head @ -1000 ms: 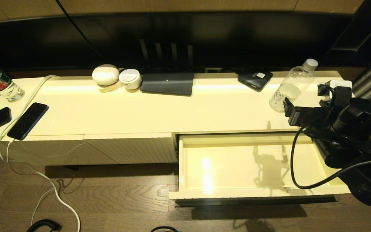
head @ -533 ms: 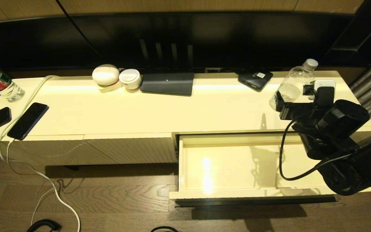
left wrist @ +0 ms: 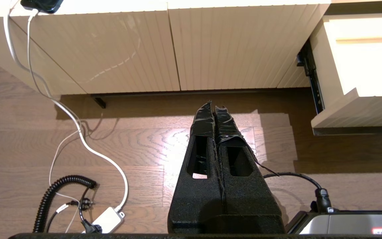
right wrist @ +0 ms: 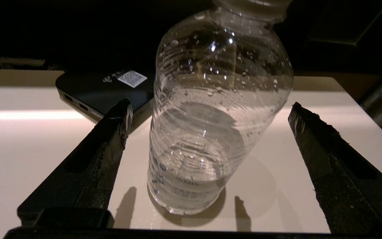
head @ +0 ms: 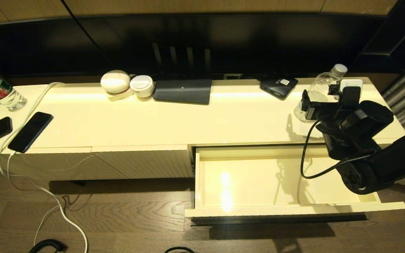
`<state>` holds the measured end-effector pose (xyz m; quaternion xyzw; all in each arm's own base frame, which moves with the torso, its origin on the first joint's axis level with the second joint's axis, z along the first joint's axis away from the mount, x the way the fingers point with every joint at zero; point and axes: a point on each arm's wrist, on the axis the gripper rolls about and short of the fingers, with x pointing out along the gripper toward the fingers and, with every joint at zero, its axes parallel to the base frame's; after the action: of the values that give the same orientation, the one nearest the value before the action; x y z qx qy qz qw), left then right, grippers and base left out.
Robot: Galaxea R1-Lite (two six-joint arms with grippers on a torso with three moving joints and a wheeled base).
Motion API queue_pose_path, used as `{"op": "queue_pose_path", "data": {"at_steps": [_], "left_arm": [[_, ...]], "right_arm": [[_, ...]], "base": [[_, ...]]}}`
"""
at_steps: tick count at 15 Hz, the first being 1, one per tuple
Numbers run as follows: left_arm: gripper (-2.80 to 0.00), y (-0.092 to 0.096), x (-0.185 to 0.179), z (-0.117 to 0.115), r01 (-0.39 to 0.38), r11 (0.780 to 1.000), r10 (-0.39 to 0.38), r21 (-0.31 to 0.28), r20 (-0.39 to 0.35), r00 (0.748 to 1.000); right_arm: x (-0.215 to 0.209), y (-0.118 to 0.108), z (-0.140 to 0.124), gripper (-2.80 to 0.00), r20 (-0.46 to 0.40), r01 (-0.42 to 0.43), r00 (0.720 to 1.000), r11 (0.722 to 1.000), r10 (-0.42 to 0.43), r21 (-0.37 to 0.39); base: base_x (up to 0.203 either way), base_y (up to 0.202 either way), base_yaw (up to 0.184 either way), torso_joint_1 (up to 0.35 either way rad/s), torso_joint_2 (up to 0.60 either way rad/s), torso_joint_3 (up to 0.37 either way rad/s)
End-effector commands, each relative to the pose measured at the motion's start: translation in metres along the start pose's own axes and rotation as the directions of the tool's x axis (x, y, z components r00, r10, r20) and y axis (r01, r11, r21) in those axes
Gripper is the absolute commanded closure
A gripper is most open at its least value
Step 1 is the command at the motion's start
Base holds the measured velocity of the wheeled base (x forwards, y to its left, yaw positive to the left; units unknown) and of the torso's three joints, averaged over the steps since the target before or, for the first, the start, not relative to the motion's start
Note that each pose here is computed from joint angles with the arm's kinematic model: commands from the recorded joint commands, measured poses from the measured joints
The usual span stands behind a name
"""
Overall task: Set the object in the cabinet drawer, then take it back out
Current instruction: Put the mineral water in the drawer
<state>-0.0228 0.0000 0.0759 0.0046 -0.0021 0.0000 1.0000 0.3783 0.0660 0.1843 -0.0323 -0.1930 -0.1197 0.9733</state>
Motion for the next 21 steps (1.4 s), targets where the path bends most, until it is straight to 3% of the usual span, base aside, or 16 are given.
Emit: {"op": "queue_pose_path", "data": {"at_steps": [1, 19, 20, 21], "left_arm": [[0.00, 0.000, 0.000, 0.000, -0.002, 1.000, 0.002, 0.000, -0.001, 1.000], [0.00, 0.000, 0.000, 0.000, -0.002, 1.000, 0.002, 0.000, -0.001, 1.000], [0.00, 0.000, 0.000, 0.000, -0.002, 1.000, 0.002, 0.000, -0.001, 1.000], [0.00, 0.000, 0.000, 0.000, -0.002, 1.000, 0.002, 0.000, -0.001, 1.000]], "right_arm": [[0.009, 0.002, -0.001, -2.80, 0.030, 0.004, 1.000, 1.000, -0.004, 0.006], [0.061, 0.000, -0.012, -2.80, 0.183, 0.029, 0.983, 0.996, -0.014, -0.081], [0.062, 0.000, -0.011, -1.56, 0.188, 0.032, 0.982, 0.996, -0.016, -0.080], [0.061, 0.000, -0.011, 0.00, 0.186, 0.032, 0.982, 0.996, -0.016, -0.081]], "base": [[0.000, 0.000, 0.000, 0.000, 0.00, 0.000], [0.000, 0.000, 0.000, 0.000, 0.00, 0.000], [0.000, 0.000, 0.000, 0.000, 0.00, 0.000], [0.000, 0.000, 0.000, 0.000, 0.00, 0.000]]}}
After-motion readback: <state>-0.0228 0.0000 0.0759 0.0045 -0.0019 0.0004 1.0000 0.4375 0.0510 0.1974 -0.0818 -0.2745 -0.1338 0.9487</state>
